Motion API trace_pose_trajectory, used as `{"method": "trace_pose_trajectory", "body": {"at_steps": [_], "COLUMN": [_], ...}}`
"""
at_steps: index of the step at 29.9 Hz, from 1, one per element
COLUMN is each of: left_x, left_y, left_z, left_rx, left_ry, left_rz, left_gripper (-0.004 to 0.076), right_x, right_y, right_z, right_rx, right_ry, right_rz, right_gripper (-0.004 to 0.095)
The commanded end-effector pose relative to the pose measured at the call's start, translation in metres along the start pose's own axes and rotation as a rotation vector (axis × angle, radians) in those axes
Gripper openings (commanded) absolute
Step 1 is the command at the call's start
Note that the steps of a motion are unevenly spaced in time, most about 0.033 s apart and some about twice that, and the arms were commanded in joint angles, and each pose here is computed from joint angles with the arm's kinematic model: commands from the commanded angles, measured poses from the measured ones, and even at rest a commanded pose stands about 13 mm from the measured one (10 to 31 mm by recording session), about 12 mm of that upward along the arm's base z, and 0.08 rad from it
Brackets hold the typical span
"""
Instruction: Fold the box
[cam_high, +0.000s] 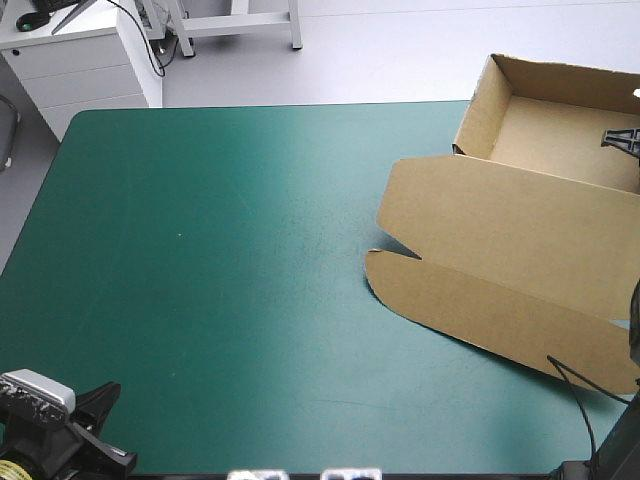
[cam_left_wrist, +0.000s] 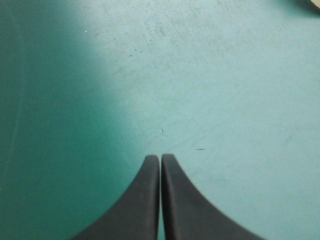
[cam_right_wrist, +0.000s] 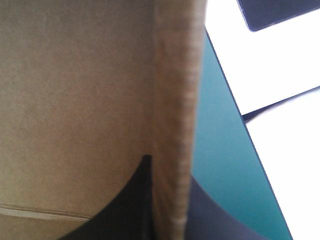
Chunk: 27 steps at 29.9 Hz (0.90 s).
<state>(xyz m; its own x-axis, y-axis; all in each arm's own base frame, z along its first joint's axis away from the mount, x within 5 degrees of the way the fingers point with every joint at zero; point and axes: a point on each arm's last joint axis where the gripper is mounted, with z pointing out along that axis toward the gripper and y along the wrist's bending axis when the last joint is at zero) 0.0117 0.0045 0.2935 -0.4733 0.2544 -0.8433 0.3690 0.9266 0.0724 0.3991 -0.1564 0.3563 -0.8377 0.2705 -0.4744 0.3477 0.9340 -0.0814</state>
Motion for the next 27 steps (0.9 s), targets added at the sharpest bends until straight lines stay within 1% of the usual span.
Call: {"method": "trace_pose_trajectory", "body": {"at_steps": [1, 3, 5, 8, 11, 12, 14, 15, 16, 17, 18, 20, 21, 22, 25, 27], "left_x": [-0.010, -0.010, -0.010, -0.010, -0.010, -0.010, -0.010, -0.010, -0.010, -0.010, -0.010, -0.010, -0.010, -0.009, -0.008, -0.008], "left_y": [0.001, 0.001, 0.001, 0.001, 0.001, 0.002, 0.004, 0.005, 0.005, 0.005, 0.004, 0.003, 0.003, 0.003, 0.003, 0.002], "left_z": [-0.002, -0.002, -0.002, -0.002, -0.002, -0.002, -0.003, -0.003, -0.003, -0.003, -0.003, -0.002, -0.002, -0.002, -0.002, -0.002], "left_rx": [0.002, 0.002, 0.002, 0.002, -0.002, -0.015, -0.040, -0.044, -0.046, -0.042, -0.035, -0.026, -0.026, -0.024, -0.023, -0.015], "left_ry": [-0.060, -0.060, -0.060, -0.060, -0.060, -0.060, -0.059, -0.057, -0.058, -0.057, -0.057, -0.053, -0.051, -0.048, -0.037, -0.028], "left_rz": [0.005, 0.005, 0.005, 0.002, 0.005, 0.012, 0.026, 0.028, 0.029, 0.027, 0.023, 0.018, 0.018, 0.017, 0.015, 0.011], "left_gripper": [-0.0008, -0.0008, -0.0008, -0.0008, -0.0008, -0.0008, -0.0008, -0.0008, -0.0008, -0.0008, -0.0008, -0.0008, -0.0008, -0.0008, -0.0008, -0.0008], "right_x": [-0.005, -0.005, -0.004, -0.004, -0.004, -0.004, -0.003, -0.003, -0.003, -0.003, -0.003, -0.003, -0.002, -0.001, 0.006, 0.015], "right_y": [-0.006, -0.006, -0.008, -0.010, -0.012, -0.013, -0.015, -0.017, -0.018, -0.018, -0.017, -0.016, -0.015, -0.011, -0.002, 0.006], "right_z": [-0.011, 0.004, 0.014, 0.020, 0.019, 0.019, 0.019, 0.017, 0.013, 0.007, -0.001, -0.023, -0.037, -0.050, -0.104, -0.140], "right_rx": [0.023, 0.035, 0.042, 0.039, 0.022, 0.019, 0.021, 0.023, 0.024, 0.022, 0.015, 0.009, -0.008, -0.040, -0.151, -0.248], "right_ry": [-0.047, -0.016, 0.010, 0.022, 0.021, 0.021, 0.023, 0.018, 0.011, -0.001, -0.019, -0.063, -0.093, -0.120, -0.235, -0.316], "right_rz": [-0.007, 0.005, 0.015, 0.020, 0.019, 0.014, 0.019, 0.026, 0.030, 0.032, 0.035, 0.033, 0.039, 0.046, 0.051, 0.031], "right_gripper": [-0.0015, -0.0002, 0.0037, 0.0170, 0.0424, 0.0568, 0.0754, 0.0867, 0.0921, 0.0941, 0.0936, 0.0907, 0.0888, 0.0869, 0.0772, 0.0670]}}
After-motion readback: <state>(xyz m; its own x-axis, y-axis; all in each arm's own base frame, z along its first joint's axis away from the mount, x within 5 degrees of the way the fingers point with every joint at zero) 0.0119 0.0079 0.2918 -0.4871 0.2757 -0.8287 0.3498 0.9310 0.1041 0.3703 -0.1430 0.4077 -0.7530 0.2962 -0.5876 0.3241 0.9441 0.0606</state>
